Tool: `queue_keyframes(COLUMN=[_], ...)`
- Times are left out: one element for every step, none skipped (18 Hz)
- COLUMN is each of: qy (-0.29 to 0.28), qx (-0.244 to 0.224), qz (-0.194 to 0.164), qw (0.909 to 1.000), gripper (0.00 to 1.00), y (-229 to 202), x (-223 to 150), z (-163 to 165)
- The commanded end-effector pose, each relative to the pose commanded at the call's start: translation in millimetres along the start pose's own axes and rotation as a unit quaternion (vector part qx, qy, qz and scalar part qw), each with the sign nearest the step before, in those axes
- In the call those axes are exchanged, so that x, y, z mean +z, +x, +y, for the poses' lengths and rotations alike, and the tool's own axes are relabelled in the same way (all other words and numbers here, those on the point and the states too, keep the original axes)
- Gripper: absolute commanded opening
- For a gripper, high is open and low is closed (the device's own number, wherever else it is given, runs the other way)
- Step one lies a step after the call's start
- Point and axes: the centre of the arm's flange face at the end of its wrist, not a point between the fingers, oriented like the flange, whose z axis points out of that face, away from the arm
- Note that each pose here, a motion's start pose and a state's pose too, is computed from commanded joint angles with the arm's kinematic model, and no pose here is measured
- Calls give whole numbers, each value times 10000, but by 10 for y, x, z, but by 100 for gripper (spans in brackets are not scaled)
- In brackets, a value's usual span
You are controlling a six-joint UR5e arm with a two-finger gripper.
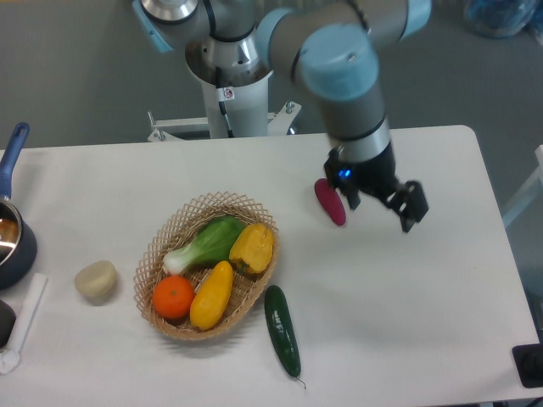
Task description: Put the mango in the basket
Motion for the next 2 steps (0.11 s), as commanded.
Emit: queue_keyframes(qy=[20, 59], qx=[-18, -33], qz=[-32, -21], qw=[10000, 10000], gripper=[100, 100], y=[8, 30], x=[-57, -70], z=[24, 40])
